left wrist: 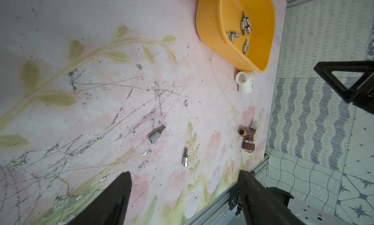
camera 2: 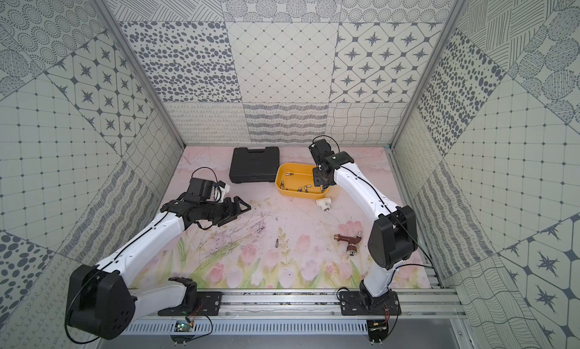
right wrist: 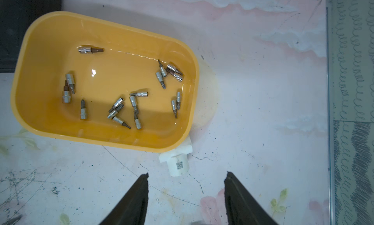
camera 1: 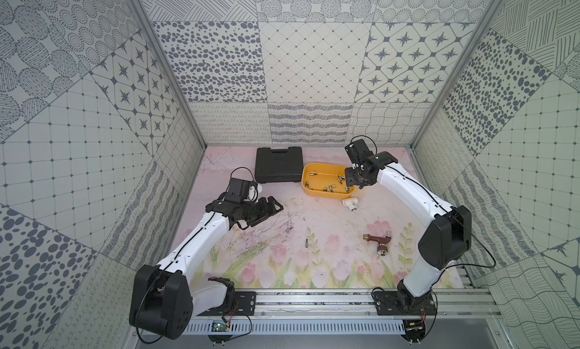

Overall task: Put the bit on the desktop into the storage box
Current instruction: Place the screwdriver bit in the storage box, then pick up the screwdriver bit from the center of the board.

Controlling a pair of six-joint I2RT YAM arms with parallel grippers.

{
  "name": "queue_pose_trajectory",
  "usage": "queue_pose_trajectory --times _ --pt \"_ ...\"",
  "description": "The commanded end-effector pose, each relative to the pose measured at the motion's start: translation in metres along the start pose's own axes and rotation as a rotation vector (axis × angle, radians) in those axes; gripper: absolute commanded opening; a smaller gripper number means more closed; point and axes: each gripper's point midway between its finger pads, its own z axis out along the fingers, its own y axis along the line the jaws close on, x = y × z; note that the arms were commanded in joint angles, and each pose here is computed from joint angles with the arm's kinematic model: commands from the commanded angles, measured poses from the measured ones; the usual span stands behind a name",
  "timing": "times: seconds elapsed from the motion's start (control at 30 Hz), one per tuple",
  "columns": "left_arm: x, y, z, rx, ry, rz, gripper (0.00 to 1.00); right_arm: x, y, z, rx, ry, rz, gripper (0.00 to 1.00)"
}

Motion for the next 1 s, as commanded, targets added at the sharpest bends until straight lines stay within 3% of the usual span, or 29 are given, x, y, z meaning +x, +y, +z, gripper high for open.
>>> queue_pose_trajectory --times 0.0,0.33,0.63,0.97 --pt "0.032 0.005 0.003 -0.133 0.069 0.105 0.86 -0.004 -0.026 -0.017 0.077 -0.103 0.071 0.69" --pt "0.09 -0.014 0.034 -0.313 0.236 0.365 0.82 0.017 -0.077 -0.06 0.111 -0.367 0.243 0.96" --pt "0.127 -0.026 0.068 -0.429 0.371 0.543 0.74 0.037 -0.109 -0.081 0.11 -0.512 0.354 0.97" --pt "0.124 -0.021 0.105 -0.54 0.425 0.621 0.6 0.043 -0.113 -0.076 0.103 -0.517 0.369 0.97"
